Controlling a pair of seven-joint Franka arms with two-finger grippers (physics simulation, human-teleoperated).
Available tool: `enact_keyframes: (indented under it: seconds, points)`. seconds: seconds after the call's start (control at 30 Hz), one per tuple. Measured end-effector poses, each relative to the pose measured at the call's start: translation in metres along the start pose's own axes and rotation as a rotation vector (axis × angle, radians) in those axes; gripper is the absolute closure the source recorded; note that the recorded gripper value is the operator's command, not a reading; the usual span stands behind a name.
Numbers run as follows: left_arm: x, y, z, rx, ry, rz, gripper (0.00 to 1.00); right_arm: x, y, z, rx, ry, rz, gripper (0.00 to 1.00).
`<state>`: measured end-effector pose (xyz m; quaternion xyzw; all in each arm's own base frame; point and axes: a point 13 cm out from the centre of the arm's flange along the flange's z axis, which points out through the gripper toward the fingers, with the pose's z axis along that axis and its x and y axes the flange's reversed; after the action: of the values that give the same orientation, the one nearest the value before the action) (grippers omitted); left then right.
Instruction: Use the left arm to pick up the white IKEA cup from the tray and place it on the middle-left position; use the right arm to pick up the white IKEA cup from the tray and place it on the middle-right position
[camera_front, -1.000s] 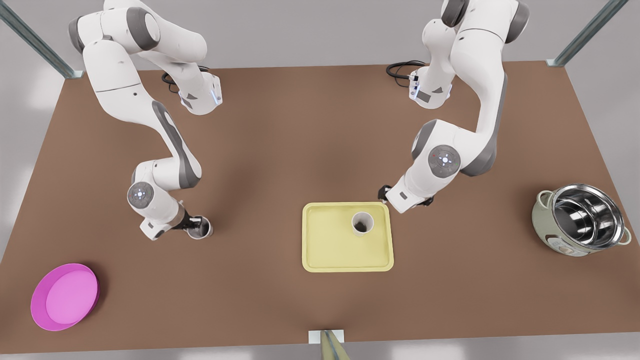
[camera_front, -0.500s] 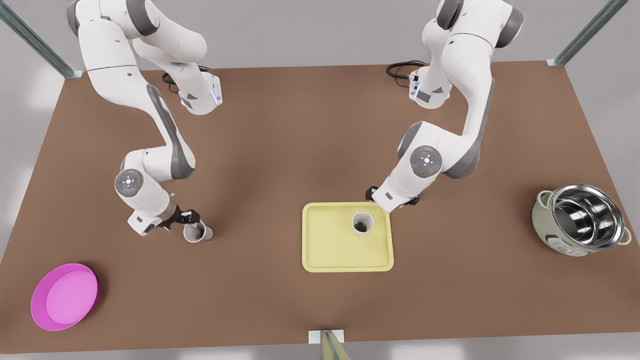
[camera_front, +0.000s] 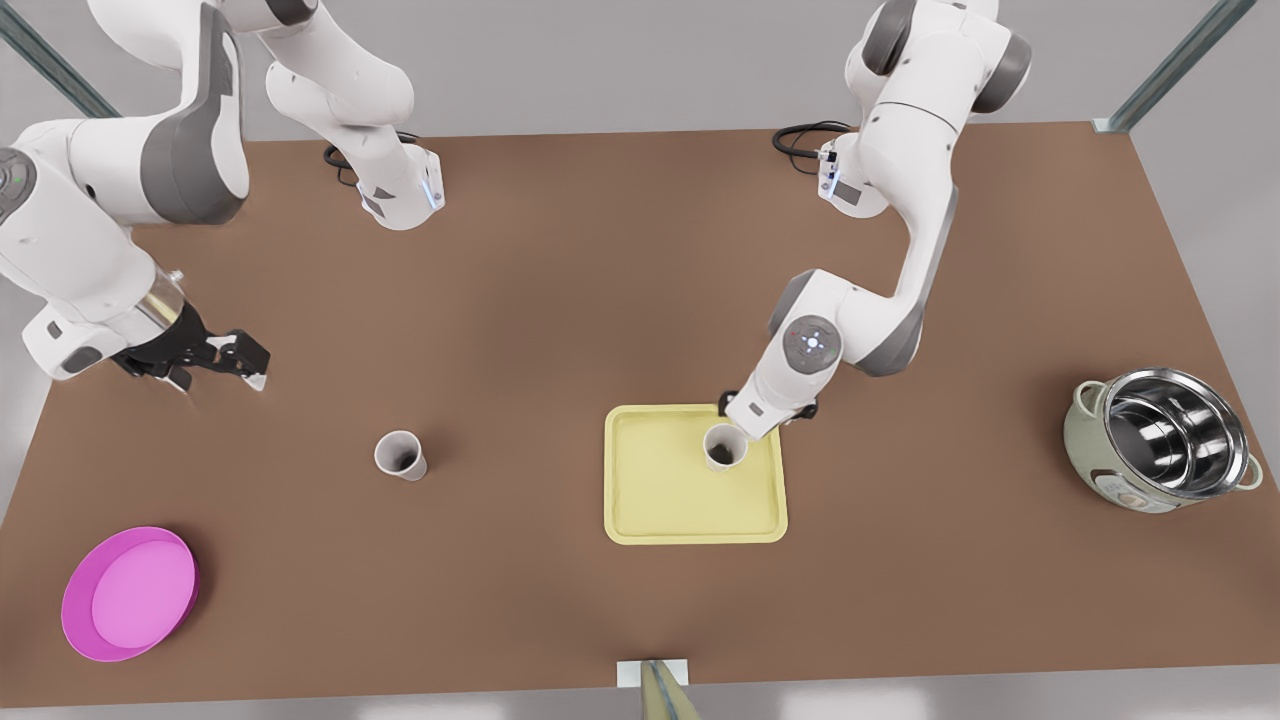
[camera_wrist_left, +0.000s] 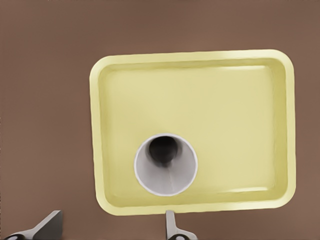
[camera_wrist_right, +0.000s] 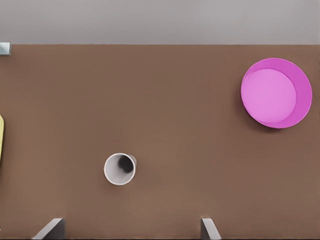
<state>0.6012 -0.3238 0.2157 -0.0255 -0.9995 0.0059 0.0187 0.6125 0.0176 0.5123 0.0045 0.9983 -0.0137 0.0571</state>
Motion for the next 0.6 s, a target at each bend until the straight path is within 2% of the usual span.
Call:
enact_keyframes:
  seconds: [0.17, 0.6]
  points:
    - [-0.010, 0.023, 0.010, -0.005, 0.008, -0.046, 0.00, 0.031, 0.012, -0.004, 0.006, 0.064, -0.034, 0.00]
    - [-0.019, -0.002, 0.087, 0.003, 0.001, -0.041, 0.00, 0.038, -0.008, 0.016, -0.022, 0.140, -0.004, 0.00]
